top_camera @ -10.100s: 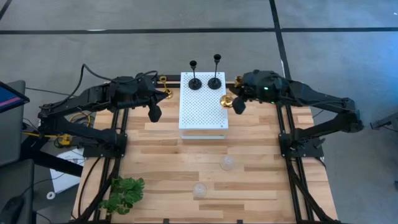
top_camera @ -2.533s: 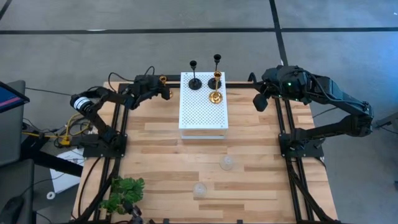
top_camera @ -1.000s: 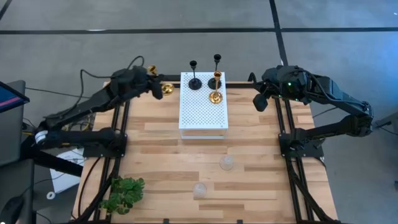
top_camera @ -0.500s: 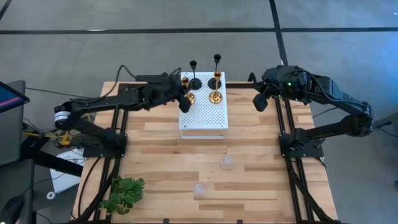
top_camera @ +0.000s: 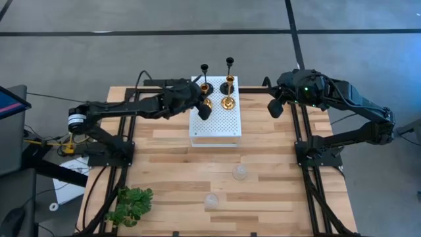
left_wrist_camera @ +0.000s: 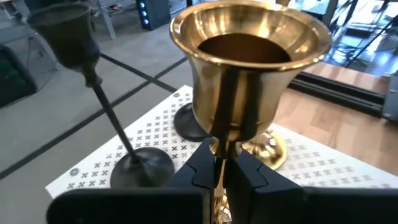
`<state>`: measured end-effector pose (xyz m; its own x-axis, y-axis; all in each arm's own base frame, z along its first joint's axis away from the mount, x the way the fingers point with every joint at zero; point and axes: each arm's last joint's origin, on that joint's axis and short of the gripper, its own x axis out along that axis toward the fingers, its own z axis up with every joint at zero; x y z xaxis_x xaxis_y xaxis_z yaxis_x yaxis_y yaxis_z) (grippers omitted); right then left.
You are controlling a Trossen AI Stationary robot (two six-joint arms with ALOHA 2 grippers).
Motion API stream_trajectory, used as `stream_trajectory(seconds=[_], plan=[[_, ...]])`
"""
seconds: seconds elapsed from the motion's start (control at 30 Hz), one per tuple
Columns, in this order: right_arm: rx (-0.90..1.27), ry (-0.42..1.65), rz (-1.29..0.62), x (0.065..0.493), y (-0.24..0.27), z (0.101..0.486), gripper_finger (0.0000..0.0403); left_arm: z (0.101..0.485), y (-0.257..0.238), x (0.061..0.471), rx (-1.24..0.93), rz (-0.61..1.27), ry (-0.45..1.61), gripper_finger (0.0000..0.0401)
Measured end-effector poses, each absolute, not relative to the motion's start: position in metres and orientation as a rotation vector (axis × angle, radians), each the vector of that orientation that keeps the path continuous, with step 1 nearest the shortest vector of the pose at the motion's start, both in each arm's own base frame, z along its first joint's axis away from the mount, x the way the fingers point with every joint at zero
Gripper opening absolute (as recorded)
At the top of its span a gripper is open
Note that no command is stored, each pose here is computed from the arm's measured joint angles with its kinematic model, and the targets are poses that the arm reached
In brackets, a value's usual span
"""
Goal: Pick & Place candle stick holders
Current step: Put the gold candle holder on the shelf
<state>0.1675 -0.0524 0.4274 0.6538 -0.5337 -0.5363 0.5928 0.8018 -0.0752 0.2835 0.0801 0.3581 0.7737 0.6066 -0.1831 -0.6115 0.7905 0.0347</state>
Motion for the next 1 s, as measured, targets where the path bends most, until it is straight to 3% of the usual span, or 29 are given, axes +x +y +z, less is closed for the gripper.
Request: stream_trajectory(seconds=[1.0], plan=[[0.110,0.576,-0.638,0.167,-0.052,0.427,0.0000,0.346,0.086,0.300,-0.025,0.696,0.186,0.0015]])
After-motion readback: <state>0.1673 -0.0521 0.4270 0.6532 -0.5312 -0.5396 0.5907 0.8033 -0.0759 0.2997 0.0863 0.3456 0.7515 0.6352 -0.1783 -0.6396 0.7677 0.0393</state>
